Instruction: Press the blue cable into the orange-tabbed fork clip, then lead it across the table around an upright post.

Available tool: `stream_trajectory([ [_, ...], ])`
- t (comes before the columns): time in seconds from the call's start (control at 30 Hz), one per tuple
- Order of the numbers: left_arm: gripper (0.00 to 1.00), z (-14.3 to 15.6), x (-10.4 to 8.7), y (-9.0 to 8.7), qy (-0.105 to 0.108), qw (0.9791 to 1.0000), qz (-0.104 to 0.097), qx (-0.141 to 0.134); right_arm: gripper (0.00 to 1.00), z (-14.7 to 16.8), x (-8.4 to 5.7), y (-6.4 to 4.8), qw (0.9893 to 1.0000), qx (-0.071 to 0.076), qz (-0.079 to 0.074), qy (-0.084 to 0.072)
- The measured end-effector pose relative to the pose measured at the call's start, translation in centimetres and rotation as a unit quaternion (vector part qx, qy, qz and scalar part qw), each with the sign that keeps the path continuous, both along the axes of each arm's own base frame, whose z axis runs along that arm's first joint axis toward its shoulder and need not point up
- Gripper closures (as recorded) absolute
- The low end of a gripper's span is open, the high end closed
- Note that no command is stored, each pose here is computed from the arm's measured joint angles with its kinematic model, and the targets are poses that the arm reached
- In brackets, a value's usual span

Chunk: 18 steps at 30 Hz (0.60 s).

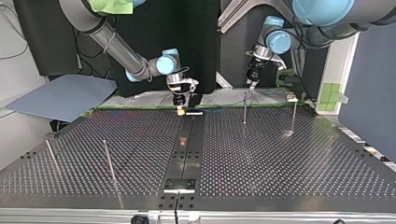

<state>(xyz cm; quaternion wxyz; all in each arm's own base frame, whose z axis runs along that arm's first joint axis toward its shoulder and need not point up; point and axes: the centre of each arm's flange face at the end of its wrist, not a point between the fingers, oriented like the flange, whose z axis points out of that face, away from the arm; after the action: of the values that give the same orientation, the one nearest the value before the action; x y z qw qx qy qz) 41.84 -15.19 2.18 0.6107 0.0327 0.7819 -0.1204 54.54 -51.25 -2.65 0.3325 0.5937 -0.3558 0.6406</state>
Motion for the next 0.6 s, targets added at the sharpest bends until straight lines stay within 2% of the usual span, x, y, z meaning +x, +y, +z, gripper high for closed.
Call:
stream_trajectory([
  [0.6, 0.02, -0.32, 0.21, -0.25, -0.002, 1.0000, 0.000, -0.002, 1.00, -0.04, 0.02, 0.06, 1.0000, 0.002, 0.003, 0.000],
])
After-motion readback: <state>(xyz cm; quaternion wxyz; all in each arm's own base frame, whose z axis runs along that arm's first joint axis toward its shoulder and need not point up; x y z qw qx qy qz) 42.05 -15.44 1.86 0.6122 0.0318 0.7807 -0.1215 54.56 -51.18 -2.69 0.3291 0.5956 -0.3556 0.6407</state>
